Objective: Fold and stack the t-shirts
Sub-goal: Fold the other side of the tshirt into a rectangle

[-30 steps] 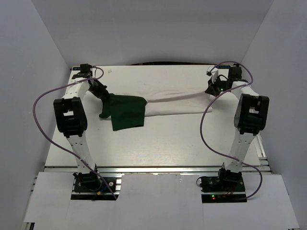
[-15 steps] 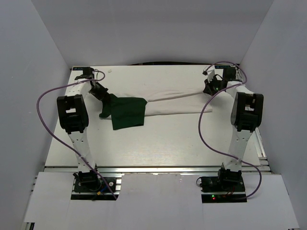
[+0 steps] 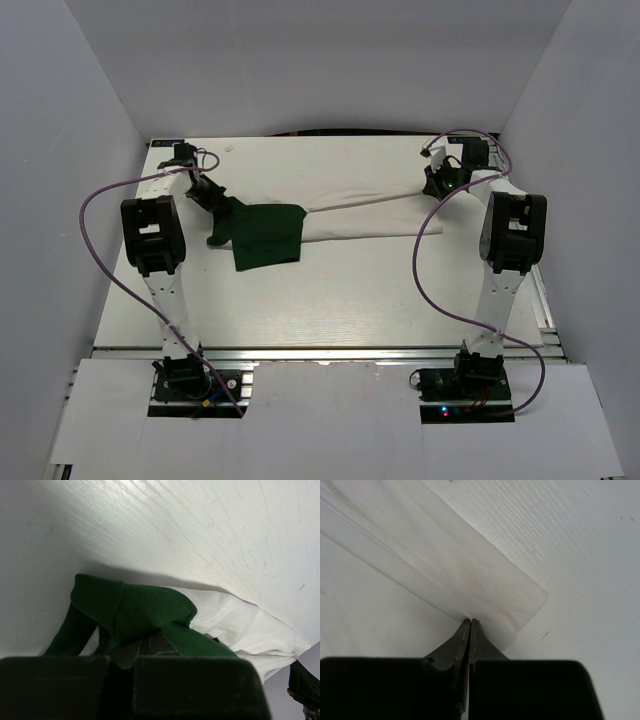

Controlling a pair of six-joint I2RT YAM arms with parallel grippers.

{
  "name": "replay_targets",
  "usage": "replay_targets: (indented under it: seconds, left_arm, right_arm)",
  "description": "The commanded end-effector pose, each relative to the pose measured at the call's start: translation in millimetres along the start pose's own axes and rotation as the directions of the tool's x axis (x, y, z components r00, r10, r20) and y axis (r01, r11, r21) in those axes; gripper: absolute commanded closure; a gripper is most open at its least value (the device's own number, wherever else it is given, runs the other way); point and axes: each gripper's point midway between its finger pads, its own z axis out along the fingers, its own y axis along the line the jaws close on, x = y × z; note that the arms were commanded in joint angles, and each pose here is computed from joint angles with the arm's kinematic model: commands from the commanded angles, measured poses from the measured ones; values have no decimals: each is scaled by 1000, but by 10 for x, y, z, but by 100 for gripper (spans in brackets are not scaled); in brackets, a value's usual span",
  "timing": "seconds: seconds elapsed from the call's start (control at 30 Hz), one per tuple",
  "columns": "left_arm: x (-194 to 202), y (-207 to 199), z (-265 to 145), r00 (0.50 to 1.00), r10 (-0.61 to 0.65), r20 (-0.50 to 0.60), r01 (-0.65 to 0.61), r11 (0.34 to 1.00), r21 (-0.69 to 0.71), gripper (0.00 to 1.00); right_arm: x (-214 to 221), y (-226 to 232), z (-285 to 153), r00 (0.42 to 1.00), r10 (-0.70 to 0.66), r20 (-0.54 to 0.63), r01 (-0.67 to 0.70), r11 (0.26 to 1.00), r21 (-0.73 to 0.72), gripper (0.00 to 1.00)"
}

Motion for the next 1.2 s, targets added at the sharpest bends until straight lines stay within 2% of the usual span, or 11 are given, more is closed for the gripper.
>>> replay_targets:
  seconds: [0.0,0.37,0.4,0.47,0.57,0.67,0.93,1.07,1.1,1.17]
  left_arm:
    - [-246,-146,-236,997,2,81,-6,999,46,100]
    - [-251,-113,-230,996,-6,85,2,999,41,100]
    - [-235,-95,-208,997,-9,78,6,999,37,100]
    - [-229,-92,-190,997,-14,74,11,999,37,100]
    - [-241,-118,-187,997,-17,73,14,999,45,100]
    - [-278,-195,-236,997,-20,80,15,998,66,100]
    - [-346,-326,-365,994,-17,105,6,995,102,100]
    - [-364,-425,-428,995,-18,103,4,990,140,100]
    - [-360,-452,-446,995,-17,100,2,988,153,100]
    - [-332,-529,-472,996,-11,83,-5,981,193,91]
  right_arm:
    - [-160,-243,-49,999,-34,30,32,997,76,100]
    - [-125,-309,-15,1000,-13,15,11,994,110,100]
    - [-119,-342,-5,1000,-9,9,8,991,131,98]
    - [-107,-354,20,1000,-6,-1,6,988,152,84]
    - [-132,-433,4,1000,23,12,-25,979,201,71]
    - [-268,-538,-103,997,60,57,-72,967,243,71]
    - [-778,-638,-431,986,12,166,-61,955,291,65]
    - [-1058,-429,-522,968,-38,249,-12,980,197,66]
    - [-1093,-185,-491,957,-37,288,14,997,80,67]
    - [-1148,116,-485,944,-114,310,132,991,-38,68]
